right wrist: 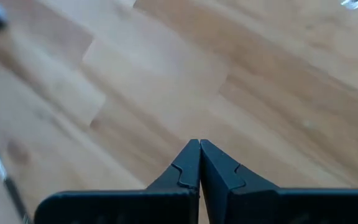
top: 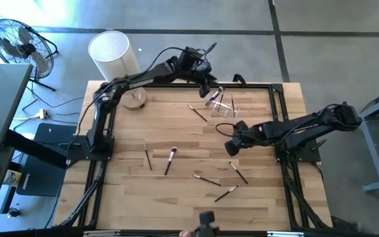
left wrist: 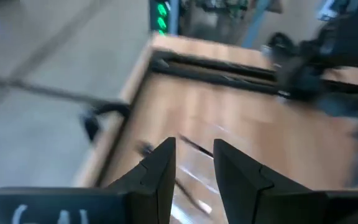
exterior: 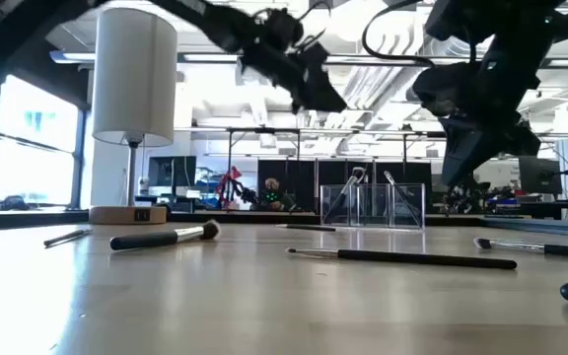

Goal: Pick & Place Makeup Brushes
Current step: Put the black makeup brush into the transparent organizer

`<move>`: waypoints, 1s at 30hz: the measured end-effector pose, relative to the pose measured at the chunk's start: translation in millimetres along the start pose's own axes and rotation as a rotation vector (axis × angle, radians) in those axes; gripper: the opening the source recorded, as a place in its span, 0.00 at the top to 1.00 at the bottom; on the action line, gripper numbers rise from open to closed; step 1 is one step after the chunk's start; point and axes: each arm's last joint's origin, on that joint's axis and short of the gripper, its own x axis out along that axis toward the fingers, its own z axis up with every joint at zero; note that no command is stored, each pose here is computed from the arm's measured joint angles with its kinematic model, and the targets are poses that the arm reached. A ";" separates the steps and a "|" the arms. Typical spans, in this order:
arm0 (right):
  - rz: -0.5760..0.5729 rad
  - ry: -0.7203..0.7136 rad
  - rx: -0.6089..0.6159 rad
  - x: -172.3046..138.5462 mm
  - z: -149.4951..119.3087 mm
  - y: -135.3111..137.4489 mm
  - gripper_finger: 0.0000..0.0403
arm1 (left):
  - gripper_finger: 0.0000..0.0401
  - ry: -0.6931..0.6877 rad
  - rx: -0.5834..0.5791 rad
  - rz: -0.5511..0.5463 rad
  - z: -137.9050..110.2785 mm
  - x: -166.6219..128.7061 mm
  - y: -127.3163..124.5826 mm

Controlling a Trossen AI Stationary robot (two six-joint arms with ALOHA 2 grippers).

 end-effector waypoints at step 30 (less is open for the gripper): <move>0.114 0.094 -0.095 -10.0 -33.3 19.0 1.00 | 1.00 0.608 0.107 -0.018 -74.3 -68.0 -266.8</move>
